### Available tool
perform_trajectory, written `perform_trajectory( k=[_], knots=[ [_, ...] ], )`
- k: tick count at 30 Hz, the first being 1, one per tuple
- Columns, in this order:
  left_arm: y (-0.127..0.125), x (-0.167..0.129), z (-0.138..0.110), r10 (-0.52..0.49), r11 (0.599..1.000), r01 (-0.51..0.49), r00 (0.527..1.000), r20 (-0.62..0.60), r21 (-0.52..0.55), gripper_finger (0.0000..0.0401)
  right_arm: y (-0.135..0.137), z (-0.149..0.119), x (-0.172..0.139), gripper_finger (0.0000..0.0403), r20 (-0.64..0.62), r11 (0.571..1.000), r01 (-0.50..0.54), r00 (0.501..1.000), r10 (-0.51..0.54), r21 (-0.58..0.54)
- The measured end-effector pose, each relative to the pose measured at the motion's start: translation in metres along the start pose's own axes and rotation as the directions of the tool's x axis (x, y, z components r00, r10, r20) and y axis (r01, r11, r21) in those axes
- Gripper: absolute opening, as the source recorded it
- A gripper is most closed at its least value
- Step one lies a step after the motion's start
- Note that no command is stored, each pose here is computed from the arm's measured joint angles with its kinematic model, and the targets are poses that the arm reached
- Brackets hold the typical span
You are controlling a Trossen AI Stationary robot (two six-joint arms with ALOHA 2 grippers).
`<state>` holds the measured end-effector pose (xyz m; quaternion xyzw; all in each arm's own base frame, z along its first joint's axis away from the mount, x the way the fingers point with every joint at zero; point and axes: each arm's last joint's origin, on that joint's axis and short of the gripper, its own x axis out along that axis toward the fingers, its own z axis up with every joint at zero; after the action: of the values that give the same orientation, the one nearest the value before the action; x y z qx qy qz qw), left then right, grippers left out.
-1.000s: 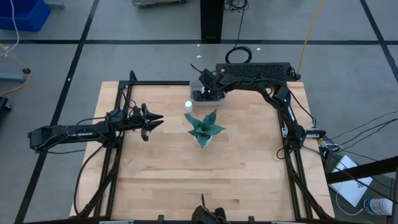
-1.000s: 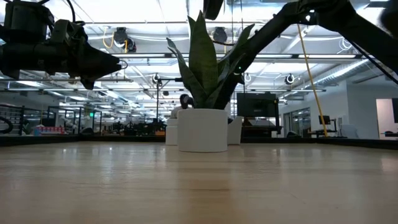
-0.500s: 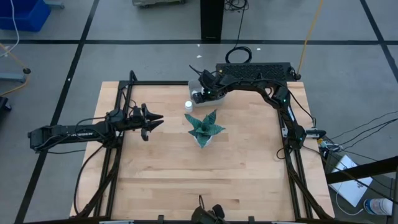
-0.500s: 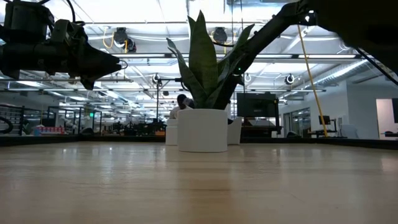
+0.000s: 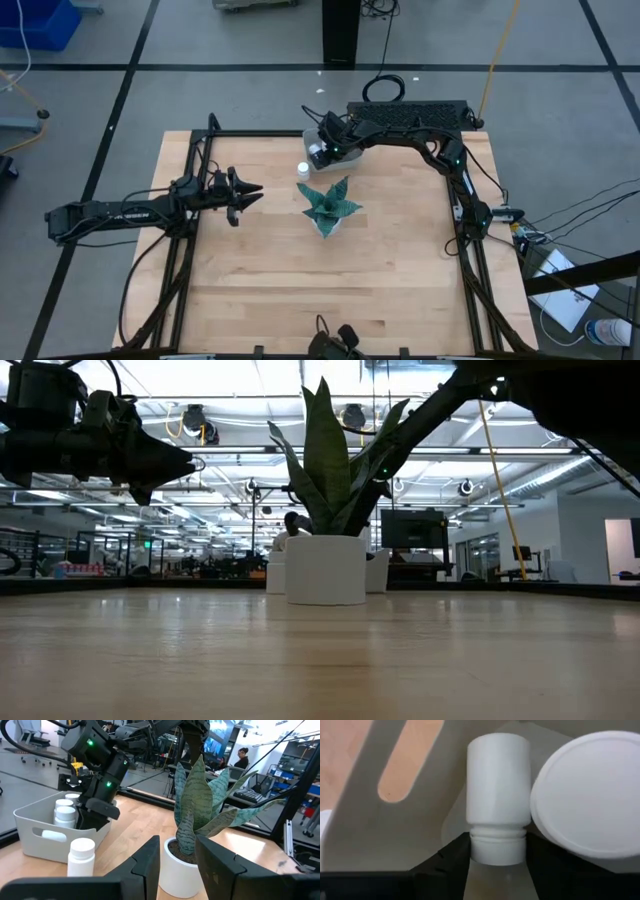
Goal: Pick and place pill bottles into a basket
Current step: Put the white medicine bottle into the gray bin
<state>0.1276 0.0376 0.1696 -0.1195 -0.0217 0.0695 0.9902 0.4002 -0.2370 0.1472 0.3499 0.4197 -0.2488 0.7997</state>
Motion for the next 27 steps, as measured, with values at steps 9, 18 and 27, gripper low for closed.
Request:
perform_trajectory(
  k=[9,18,27],
  knots=[
    [0.000,0.000,0.000,0.000,1.000,0.000,1.000,0.000,-0.002,0.0127,0.001,0.000,0.000,0.0150,0.003,1.000,-0.002,1.000,0.002,-0.016],
    [0.000,0.000,0.000,0.000,1.000,0.000,1.000,0.001,-0.030,0.0127,0.021,0.007,-0.022,0.0152,0.105,0.998,-0.003,0.994,0.010,-0.070],
    [-0.001,0.000,0.005,-0.013,0.975,0.024,0.999,0.048,-0.222,0.0127,0.026,0.016,-0.063,0.0151,0.168,0.997,0.011,0.986,0.002,-0.072]
  ],
)
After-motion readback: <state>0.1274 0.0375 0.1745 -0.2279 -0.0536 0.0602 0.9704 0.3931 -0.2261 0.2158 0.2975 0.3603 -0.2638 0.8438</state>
